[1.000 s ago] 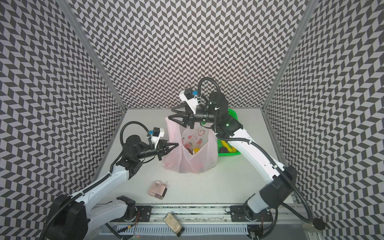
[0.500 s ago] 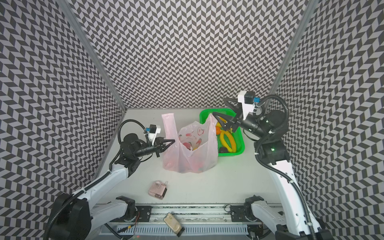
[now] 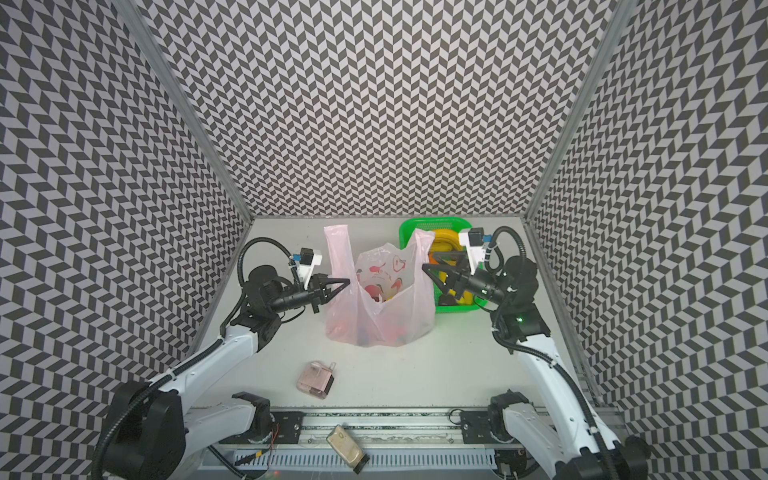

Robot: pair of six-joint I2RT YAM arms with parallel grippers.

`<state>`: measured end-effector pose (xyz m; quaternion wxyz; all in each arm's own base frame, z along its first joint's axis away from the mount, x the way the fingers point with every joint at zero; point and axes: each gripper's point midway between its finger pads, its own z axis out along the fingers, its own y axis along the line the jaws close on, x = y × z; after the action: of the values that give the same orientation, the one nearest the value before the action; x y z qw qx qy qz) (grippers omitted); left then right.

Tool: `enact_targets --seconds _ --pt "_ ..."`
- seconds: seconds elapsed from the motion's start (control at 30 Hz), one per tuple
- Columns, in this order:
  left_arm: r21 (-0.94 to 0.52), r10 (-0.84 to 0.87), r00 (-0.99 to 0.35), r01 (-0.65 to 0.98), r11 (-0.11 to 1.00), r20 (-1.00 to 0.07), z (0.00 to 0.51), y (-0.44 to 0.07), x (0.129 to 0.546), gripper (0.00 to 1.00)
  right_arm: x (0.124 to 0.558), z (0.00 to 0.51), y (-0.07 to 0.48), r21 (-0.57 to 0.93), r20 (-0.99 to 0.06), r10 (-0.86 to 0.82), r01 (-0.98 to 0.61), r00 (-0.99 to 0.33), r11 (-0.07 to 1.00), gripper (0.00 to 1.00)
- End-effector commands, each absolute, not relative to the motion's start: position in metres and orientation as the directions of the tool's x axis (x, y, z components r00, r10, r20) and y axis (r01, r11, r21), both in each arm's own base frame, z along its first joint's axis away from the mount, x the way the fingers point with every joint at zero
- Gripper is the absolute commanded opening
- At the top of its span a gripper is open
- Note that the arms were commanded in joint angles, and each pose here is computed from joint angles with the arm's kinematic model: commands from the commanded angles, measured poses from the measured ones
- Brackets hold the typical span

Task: Place the fake fruits into the plastic bag and tie a complex knot

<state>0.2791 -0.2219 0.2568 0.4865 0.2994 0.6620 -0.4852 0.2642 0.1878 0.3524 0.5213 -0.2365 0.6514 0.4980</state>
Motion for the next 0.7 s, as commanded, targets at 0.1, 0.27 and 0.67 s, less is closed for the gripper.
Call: enact_targets --seconds 0.1,0.27,0.67 --pt "-0.315 -0.096 -0.300 0.886 0.341 -0.949 0.278 -0.221 0.282 0.06 0.256 0.371 0.206 0.330 -0.940 0.194 -0.895 -0.281 0.301 0.26" --pt "-0.296 -0.090 -0.283 0.879 0.373 -0.955 0.288 -0.215 0.282 0.36 0.258 0.371 0.213 0.322 -0.943 0.185 -0.900 -0.277 0.293 0.00" --pt "-0.188 -0.122 -0.148 0.867 0.462 -0.981 0.363 -0.183 0.256 0.71 0.261 0.366 0.219 0.324 -0.944 0.165 -0.899 -0.286 0.296 0.00"
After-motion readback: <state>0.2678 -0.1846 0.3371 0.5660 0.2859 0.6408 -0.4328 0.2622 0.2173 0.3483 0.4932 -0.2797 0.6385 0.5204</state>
